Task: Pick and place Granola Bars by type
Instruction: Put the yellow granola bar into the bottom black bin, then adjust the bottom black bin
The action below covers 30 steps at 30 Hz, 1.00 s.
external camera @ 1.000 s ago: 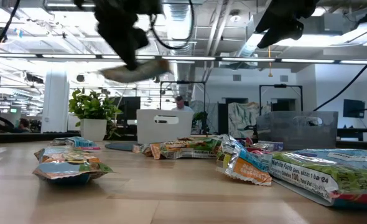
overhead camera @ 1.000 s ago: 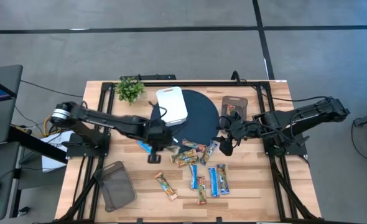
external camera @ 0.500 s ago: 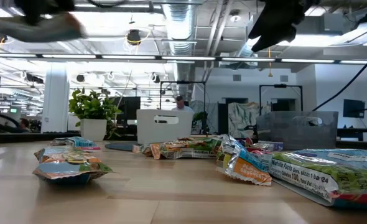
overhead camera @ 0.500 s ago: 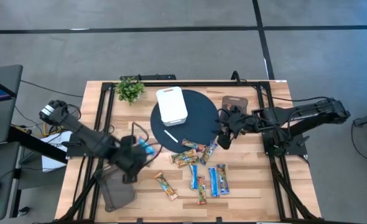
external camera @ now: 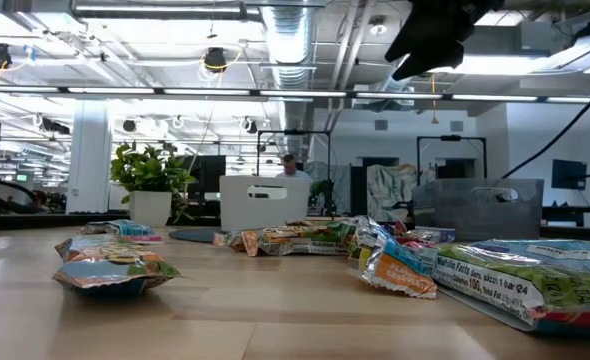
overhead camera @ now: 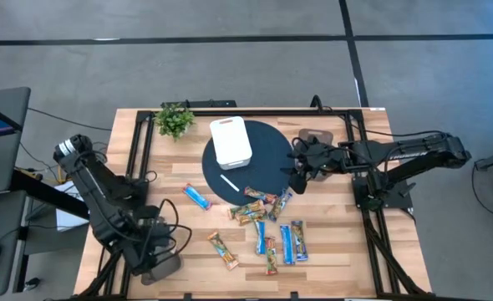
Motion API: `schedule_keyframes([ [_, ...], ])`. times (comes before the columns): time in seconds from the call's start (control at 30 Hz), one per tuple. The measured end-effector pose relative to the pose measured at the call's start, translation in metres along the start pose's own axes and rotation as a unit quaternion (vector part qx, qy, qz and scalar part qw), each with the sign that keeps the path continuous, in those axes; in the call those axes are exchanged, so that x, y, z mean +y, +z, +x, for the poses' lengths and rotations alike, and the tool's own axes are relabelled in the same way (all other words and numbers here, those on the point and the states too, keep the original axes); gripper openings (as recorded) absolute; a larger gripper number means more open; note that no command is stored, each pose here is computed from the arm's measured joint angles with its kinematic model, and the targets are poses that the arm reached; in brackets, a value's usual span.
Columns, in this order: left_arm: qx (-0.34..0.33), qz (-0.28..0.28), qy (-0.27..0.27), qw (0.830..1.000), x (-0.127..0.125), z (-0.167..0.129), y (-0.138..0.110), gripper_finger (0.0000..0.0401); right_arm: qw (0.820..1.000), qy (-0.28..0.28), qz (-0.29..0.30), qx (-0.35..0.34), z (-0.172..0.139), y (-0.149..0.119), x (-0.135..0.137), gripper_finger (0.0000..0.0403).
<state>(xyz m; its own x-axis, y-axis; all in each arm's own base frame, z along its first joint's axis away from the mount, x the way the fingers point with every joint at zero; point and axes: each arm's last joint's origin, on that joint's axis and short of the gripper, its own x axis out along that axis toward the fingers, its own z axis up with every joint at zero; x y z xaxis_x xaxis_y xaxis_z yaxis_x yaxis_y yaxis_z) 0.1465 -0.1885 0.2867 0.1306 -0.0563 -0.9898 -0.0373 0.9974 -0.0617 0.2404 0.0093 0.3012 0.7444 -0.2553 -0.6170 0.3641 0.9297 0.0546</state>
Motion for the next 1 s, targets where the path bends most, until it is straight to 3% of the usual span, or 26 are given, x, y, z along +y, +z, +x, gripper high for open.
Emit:
schedule_keyframes([
  [0.23, 0.06, 0.031, -0.021, 0.997, 0.001, 0.032, -0.012, 0.0, 1.0, 0.004, 0.003, -0.006, 0.0, 0.001, 0.001, 0.0248],
  [0.43, 0.079, 0.039, -0.006, 0.996, 0.006, 0.043, -0.016, 0.0007, 1.0, 0.012, -0.003, -0.006, -0.002, 0.0, 0.005, 0.0248],
  [0.6, 0.036, 0.066, 0.015, 0.997, 0.008, 0.044, -0.011, 0.0048, 1.0, 0.012, 0.006, -0.005, -0.002, 0.0, 0.006, 0.0248],
  [0.8, 0.034, 0.069, 0.021, 0.997, 0.013, 0.045, -0.005, 0.0116, 1.0, 0.012, 0.006, -0.005, -0.002, 0.0, 0.006, 0.0248],
  [1.0, 0.033, 0.083, -0.033, 0.995, 0.015, 0.064, 0.002, 0.0136, 1.0, 0.013, 0.005, -0.005, -0.002, -0.001, 0.006, 0.0248],
])
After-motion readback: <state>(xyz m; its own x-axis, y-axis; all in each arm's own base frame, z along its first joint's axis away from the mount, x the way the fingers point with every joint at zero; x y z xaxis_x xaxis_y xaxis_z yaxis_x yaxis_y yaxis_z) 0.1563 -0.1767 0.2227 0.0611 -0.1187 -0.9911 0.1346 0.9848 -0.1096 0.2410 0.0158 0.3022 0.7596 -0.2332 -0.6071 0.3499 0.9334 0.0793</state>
